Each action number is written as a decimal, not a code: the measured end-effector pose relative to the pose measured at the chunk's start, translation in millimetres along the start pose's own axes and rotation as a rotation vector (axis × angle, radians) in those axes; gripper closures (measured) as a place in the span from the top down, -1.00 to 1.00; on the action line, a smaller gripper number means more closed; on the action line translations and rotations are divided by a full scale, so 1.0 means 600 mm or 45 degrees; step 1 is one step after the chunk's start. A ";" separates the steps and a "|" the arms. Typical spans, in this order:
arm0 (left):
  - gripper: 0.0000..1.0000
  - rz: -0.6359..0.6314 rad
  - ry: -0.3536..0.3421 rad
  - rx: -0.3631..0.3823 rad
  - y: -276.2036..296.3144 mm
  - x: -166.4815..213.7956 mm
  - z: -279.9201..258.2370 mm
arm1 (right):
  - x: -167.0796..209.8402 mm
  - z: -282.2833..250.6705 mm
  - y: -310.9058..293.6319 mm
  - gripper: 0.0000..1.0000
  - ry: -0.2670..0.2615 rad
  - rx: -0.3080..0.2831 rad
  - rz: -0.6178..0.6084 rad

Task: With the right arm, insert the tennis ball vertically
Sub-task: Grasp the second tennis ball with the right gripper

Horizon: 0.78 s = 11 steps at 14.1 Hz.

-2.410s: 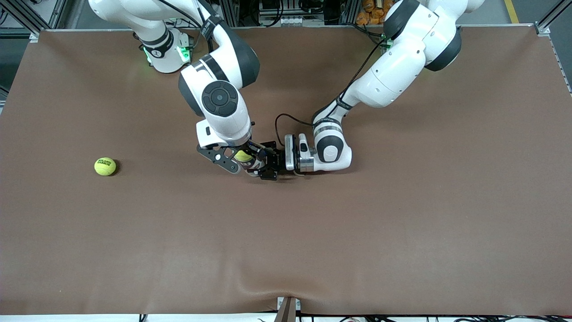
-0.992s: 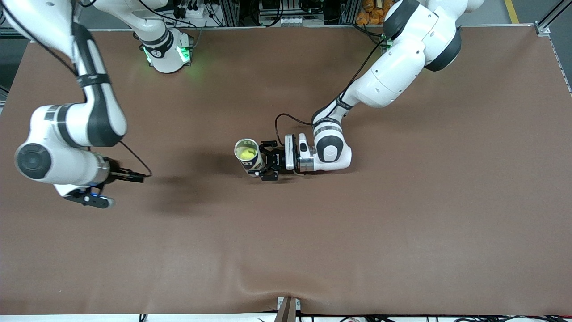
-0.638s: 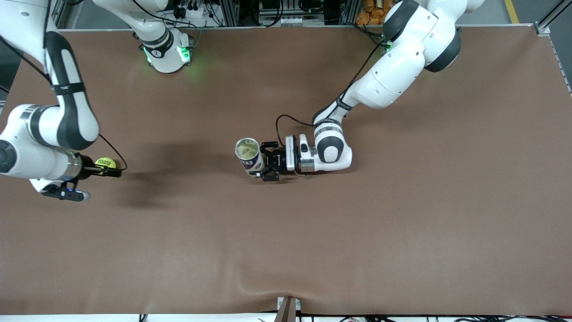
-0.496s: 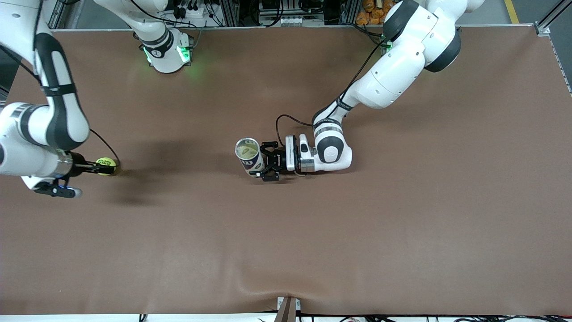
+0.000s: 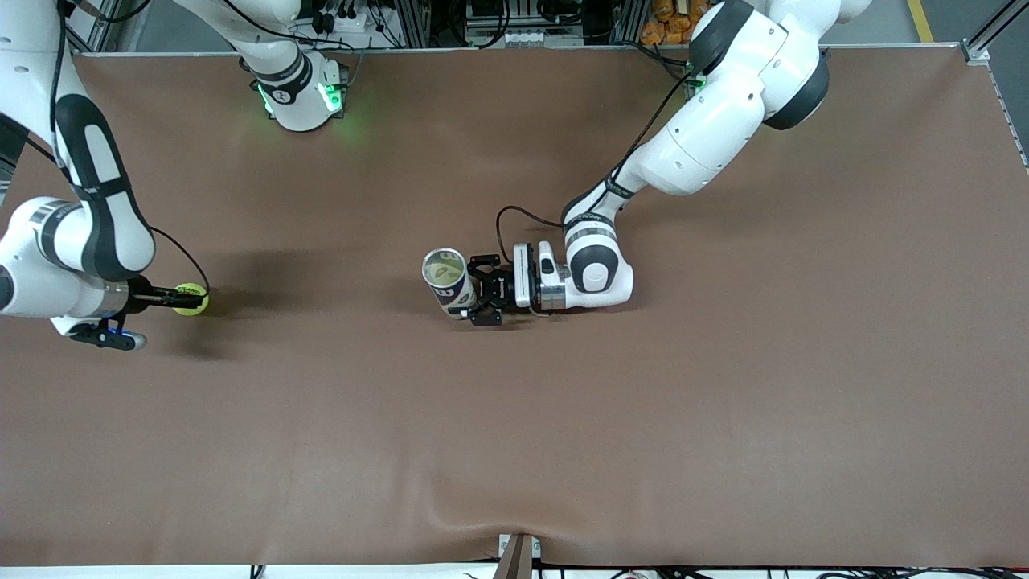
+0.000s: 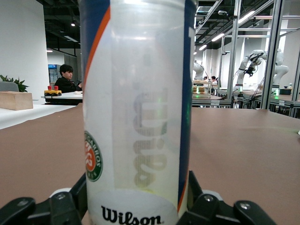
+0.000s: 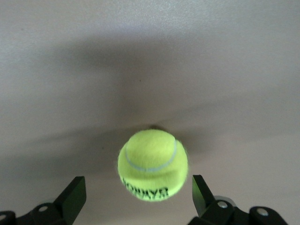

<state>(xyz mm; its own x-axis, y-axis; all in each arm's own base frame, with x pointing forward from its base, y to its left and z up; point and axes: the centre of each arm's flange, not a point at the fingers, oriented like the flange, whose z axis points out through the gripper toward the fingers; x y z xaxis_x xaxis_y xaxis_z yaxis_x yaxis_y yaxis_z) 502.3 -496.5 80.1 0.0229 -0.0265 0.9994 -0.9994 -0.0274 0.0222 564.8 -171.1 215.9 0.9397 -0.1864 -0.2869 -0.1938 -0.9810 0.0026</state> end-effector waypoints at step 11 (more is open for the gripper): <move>0.59 0.000 0.000 0.000 0.000 0.000 0.000 | 0.001 0.056 0.030 0.57 -0.056 0.019 -0.004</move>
<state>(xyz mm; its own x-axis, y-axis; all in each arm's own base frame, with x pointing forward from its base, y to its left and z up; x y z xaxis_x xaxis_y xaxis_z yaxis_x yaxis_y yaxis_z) 502.3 -496.5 80.1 0.0230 -0.0265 0.9994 -0.9994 -0.0274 0.0223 552.4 -187.2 183.6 0.9270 -0.1801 -0.3289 -0.1949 -0.9807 -0.0124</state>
